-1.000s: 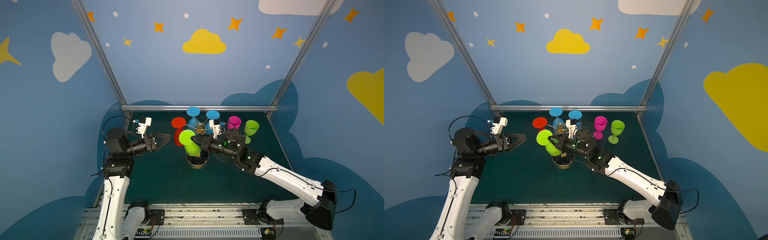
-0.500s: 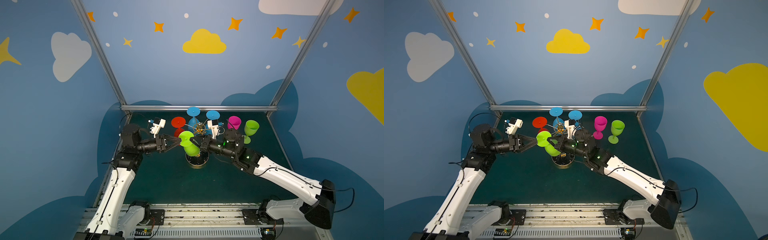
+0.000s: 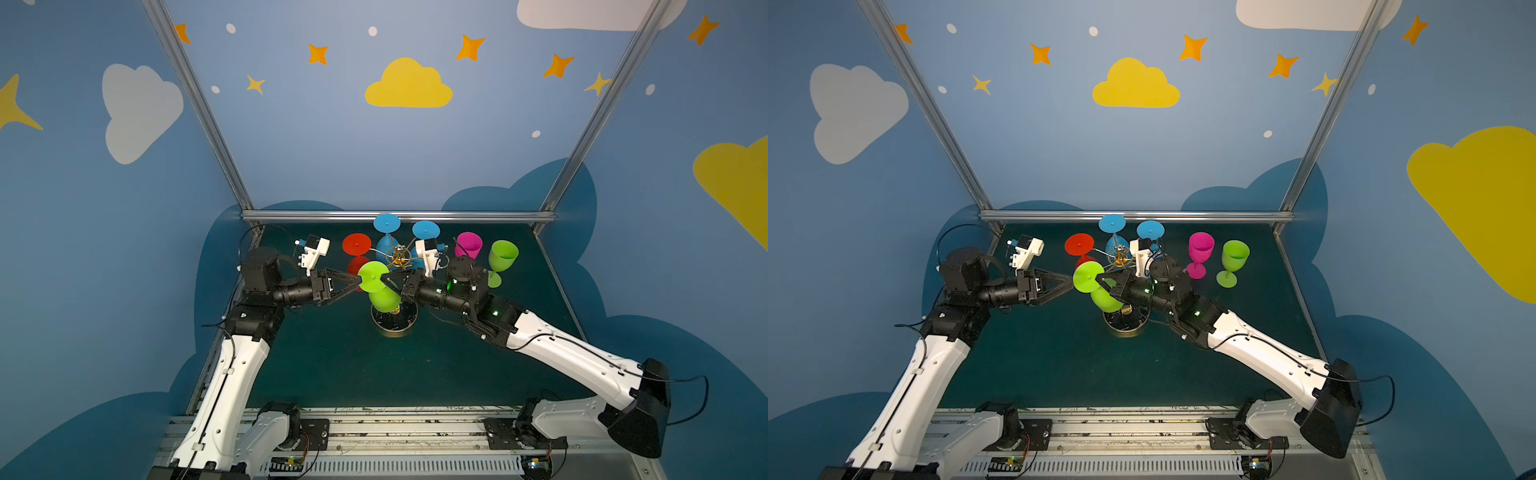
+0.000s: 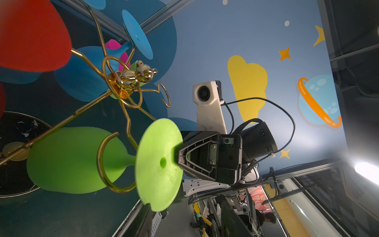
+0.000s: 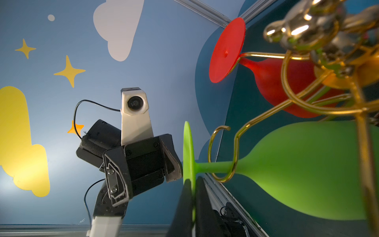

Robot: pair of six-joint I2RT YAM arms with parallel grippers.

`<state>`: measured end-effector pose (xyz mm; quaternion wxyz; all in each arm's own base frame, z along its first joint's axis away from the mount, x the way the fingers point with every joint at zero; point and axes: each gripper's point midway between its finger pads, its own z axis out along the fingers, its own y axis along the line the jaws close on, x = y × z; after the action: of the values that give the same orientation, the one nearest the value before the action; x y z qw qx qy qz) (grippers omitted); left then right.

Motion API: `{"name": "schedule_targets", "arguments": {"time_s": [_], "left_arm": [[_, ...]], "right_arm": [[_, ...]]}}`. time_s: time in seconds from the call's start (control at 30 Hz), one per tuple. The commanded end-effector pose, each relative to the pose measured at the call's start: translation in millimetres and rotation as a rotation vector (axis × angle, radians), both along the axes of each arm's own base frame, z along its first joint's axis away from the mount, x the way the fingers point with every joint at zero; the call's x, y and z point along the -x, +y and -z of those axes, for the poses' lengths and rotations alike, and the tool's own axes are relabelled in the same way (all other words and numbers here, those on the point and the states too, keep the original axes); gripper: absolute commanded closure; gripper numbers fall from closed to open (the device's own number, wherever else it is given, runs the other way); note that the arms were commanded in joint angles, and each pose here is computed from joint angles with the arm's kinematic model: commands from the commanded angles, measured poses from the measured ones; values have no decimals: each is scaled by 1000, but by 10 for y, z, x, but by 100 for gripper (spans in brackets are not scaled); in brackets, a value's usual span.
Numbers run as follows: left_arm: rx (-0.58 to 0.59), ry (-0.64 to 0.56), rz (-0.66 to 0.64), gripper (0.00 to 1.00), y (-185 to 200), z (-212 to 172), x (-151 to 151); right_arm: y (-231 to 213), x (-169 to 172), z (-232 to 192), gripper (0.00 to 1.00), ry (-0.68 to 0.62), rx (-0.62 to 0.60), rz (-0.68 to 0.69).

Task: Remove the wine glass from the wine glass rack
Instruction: 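Close the left gripper on the glass base beside the right gripper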

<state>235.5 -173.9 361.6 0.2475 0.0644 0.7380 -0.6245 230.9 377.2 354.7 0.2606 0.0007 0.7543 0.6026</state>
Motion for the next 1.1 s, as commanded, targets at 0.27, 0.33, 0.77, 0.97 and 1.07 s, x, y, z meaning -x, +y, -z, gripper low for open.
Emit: {"name": "schedule_targets", "arguments": {"time_s": [0.27,0.33,0.77,0.97,1.07], "left_arm": [[-12,1,-54,50,84,22,-97],[-9,-1,-53,51,71,14,-131],[-9,9,-14,54,-85,66,-232],[2,-16,-22,57,-86,-34,-243],[6,-23,-20,59,-89,-76,-247]], "right_arm": [[-108,17,-423,100,-114,-93,7],[-105,29,-428,100,-118,-94,1],[-59,62,-415,100,-124,-101,-32],[-37,68,-384,100,-114,-100,-41],[-22,63,-367,100,-110,-99,-45]]}}
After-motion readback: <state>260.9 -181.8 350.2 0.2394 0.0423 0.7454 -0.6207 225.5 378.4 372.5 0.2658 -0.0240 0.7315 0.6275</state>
